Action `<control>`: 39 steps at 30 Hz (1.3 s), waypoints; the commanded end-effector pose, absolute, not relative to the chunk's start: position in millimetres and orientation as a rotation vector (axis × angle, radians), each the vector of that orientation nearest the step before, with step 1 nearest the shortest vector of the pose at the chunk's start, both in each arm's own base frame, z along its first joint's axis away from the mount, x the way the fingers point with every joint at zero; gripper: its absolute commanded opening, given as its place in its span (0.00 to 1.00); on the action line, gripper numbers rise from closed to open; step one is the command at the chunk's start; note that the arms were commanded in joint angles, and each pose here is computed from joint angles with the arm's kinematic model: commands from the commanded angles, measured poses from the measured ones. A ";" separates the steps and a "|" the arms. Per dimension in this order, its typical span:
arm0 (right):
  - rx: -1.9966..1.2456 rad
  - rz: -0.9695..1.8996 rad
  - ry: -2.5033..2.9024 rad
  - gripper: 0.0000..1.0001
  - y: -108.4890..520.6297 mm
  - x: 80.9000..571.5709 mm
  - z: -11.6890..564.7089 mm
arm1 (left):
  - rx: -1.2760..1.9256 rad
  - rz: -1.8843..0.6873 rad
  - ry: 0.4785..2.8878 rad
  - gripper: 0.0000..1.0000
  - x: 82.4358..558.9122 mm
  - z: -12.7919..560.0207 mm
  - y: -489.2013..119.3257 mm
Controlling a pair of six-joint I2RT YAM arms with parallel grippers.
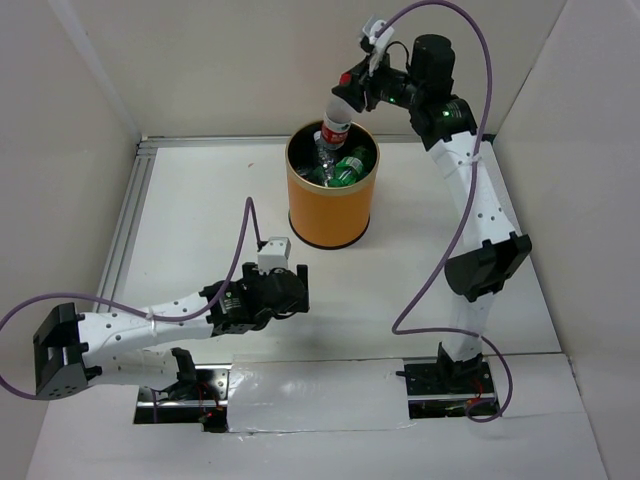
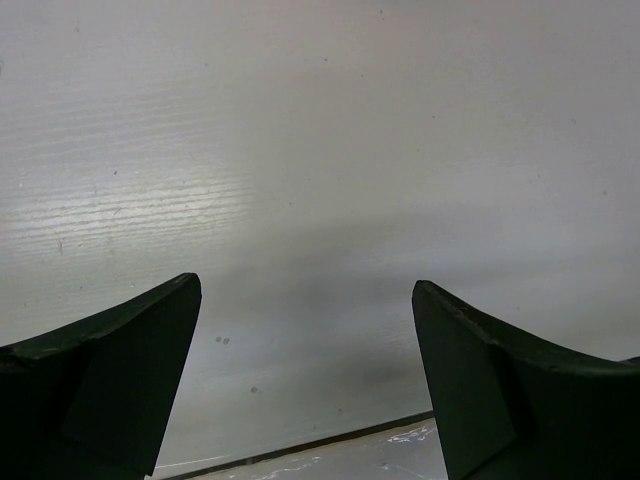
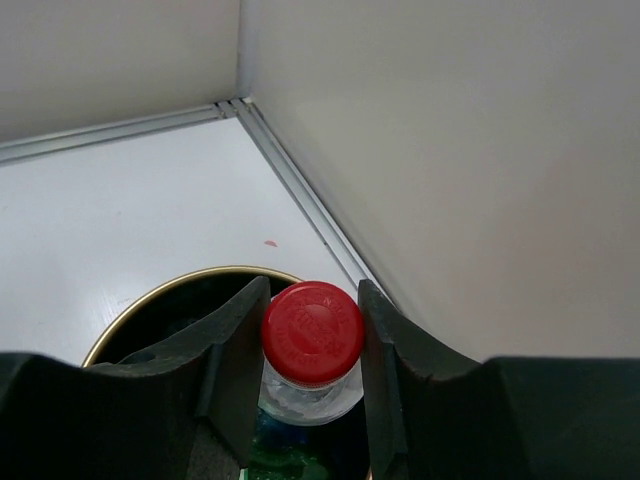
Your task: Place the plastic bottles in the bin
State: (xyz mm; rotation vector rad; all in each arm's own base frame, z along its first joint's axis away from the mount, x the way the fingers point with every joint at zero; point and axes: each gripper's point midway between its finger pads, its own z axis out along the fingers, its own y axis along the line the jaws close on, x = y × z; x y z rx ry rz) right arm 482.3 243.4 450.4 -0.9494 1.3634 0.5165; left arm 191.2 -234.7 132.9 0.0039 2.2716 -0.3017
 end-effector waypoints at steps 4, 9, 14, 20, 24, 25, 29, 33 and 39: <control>-0.979 0.357 1.703 0.04 208.3 497.1 354.6 | -0.037 -0.365 2.205 1.00 197.2 153.0 -239.3; -0.953 0.308 1.699 0.02 199.5 492.2 359.4 | -0.046 -0.386 2.193 1.00 196.8 159.0 -238.5; -0.999 0.353 1.795 0.09 197.0 486.1 321.6 | -0.037 -0.382 2.205 1.00 195.9 155.5 -240.0; -1.027 0.502 1.857 1.00 209.5 468.4 305.9 | -0.027 -0.377 2.204 1.00 197.7 157.5 -243.6; -0.946 0.442 1.652 1.00 207.2 461.3 387.8 | -0.006 -0.367 2.203 1.00 197.8 157.3 -242.9; -0.925 0.429 1.625 1.00 205.5 460.0 401.4 | -0.010 -0.376 2.198 1.00 198.5 158.6 -244.4; -0.854 0.379 1.507 1.00 193.4 446.6 460.6 | 0.006 -0.375 2.177 1.00 203.9 168.0 -251.5; -0.776 0.336 1.472 1.00 165.8 438.1 481.7 | 0.036 -0.357 2.162 1.00 208.5 171.9 -256.1; -0.346 0.104 1.602 1.00 82.9 437.2 464.8 | 0.025 -0.353 2.130 1.00 216.7 183.9 -258.3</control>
